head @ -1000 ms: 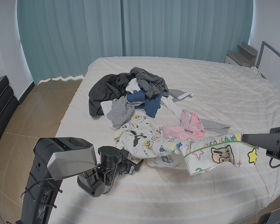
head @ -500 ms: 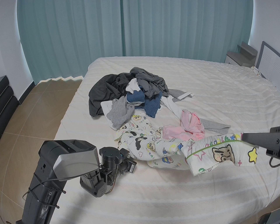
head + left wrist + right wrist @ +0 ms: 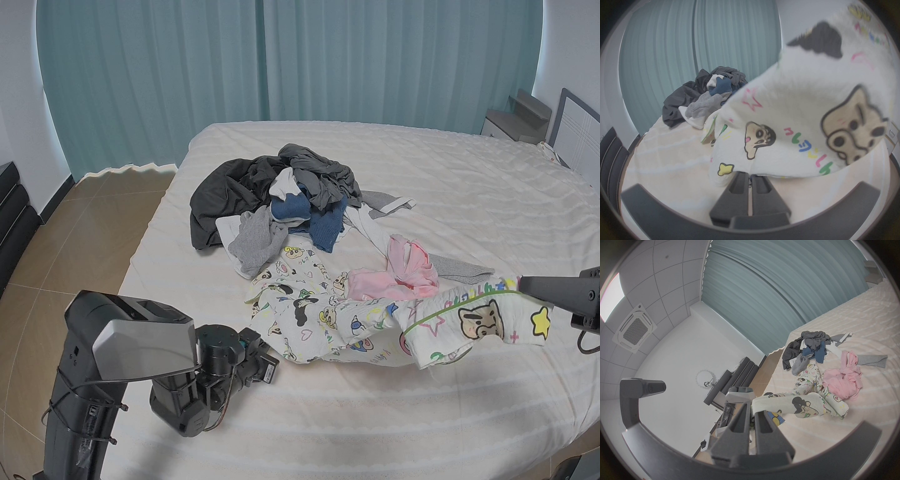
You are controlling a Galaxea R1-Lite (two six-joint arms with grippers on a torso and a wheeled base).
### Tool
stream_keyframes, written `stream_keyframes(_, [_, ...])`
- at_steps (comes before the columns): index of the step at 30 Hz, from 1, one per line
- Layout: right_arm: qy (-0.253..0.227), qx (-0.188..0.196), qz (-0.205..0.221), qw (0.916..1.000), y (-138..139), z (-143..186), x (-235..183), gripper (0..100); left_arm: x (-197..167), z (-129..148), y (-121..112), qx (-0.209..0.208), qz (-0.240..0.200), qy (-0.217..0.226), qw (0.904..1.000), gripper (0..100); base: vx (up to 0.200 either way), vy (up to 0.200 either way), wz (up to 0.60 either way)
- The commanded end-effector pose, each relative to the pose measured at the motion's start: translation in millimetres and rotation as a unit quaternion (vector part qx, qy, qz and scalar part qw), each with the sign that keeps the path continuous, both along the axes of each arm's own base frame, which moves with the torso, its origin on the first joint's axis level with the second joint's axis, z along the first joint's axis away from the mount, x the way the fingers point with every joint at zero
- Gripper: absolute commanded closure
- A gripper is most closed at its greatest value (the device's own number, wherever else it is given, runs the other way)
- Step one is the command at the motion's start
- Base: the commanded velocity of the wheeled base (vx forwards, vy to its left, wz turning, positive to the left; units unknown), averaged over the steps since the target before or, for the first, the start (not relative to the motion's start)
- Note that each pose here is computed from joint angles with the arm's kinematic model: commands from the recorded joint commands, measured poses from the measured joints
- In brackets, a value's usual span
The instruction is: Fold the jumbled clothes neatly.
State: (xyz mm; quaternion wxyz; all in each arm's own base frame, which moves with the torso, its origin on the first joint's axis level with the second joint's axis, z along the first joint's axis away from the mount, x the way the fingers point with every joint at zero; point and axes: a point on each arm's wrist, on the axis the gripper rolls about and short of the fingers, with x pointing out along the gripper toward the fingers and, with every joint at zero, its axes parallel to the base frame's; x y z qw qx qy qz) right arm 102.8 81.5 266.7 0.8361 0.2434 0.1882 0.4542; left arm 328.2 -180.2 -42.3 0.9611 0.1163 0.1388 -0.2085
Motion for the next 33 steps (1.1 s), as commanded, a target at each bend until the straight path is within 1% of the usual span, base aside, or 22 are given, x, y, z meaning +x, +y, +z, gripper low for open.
stream_keyframes(1, [0.002,-0.002,-0.038,0.9993,-8.4,-2.0,5.7,100,-43.3,52.1,23.7,-0.045,0.007,-0.011,0.9989,100,0.000,0.000,0.00])
stream_keyframes(3, [0.003,-0.004,-0.054,0.9985,-11.2,-2.6,9.0,100,-64.9,69.9,35.7,-0.062,0.013,0.000,0.9980,100,0.000,0.000,0.00])
stream_keyframes(5, [0.003,-0.004,-0.054,0.9985,-11.2,-2.6,9.0,100,-64.9,69.9,35.7,-0.062,0.013,0.000,0.9980,100,0.000,0.000,0.00])
stream_keyframes(6, [0.005,-0.005,-0.067,0.9977,-14.0,-3.2,11.6,100,-78.0,87.4,43.2,-0.090,0.021,-0.005,0.9957,100,0.000,0.000,0.00])
stream_keyframes(8, [0.003,-0.005,-0.075,0.9972,-16.1,-2.9,11.9,100,-86.3,106.0,49.0,-0.114,0.027,-0.023,0.9928,100,0.000,0.000,0.00])
stream_keyframes(9, [0.003,-0.005,-0.075,0.9972,-16.1,-2.9,11.9,100,-86.3,106.0,49.0,-0.114,0.027,-0.023,0.9928,100,0.000,0.000,0.00])
stream_keyframes(10, [0.005,-0.007,-0.084,0.9964,-18.4,-4.5,12.3,100,-91.5,124.3,56.6,-0.131,0.033,-0.048,0.9897,100,0.000,0.000,0.00])
stream_keyframes(11, [0.005,-0.007,-0.084,0.9964,-18.4,-4.5,12.3,100,-91.5,124.3,56.6,-0.131,0.033,-0.048,0.9897,100,0.000,0.000,0.00])
stream_keyframes(12, [0.004,-0.009,-0.091,0.9958,-20.3,-6.4,12.5,100,-95.6,140.5,62.8,-0.145,0.038,-0.074,0.9860,100,0.000,0.000,0.00])
stream_keyframes(13, [0.004,-0.010,-0.094,0.9956,-20.8,-6.9,12.8,100,-96.9,146.6,64.9,-0.150,0.039,-0.084,0.9843,100,0.000,0.000,0.00])
stream_keyframes(15, [0.004,-0.010,-0.094,0.9956,-20.8,-6.9,12.8,100,-96.9,146.6,64.9,-0.150,0.039,-0.084,0.9843,100,0.000,0.000,0.00])
stream_keyframes(16, [0.005,-0.011,-0.106,0.9943,-23.5,-7.6,14.2,100,-103.7,168.3,72.3,-0.167,0.044,-0.117,0.9780,100,0.000,0.000,0.00])
stream_keyframes(19, [0.003,-0.010,-0.116,0.9932,-25.9,-6.7,15.8,100,-107.2,184.4,75.8,-0.178,0.054,-0.141,0.9724,100,0.000,0.000,0.00])
stream_keyframes(21, [-0.001,-0.009,-0.122,0.9925,-27.2,-4.3,16.8,100,-107.3,200.1,78.6,-0.187,0.061,-0.162,0.9669,100,0.000,0.000,0.00])
stream_keyframes(26, [-0.021,0.002,-0.129,0.9914,-28.9,6.7,17.7,100,-101.6,238.0,85.6,-0.200,0.077,-0.196,0.9569,100,0.000,0.000,0.00])
stream_keyframes(30, [-0.051,0.016,-0.142,0.9885,-31.8,24.9,19.5,100,-100.6,272.5,90.8,-0.210,0.091,-0.221,0.9480,100,0.000,0.000,0.00])
stream_keyframes(33, [-0.065,0.023,-0.145,0.9869,-32.7,35.0,20.1,100,-101.2,287.0,92.8,-0.216,0.094,-0.234,0.9433,100,0.000,0.000,0.00])
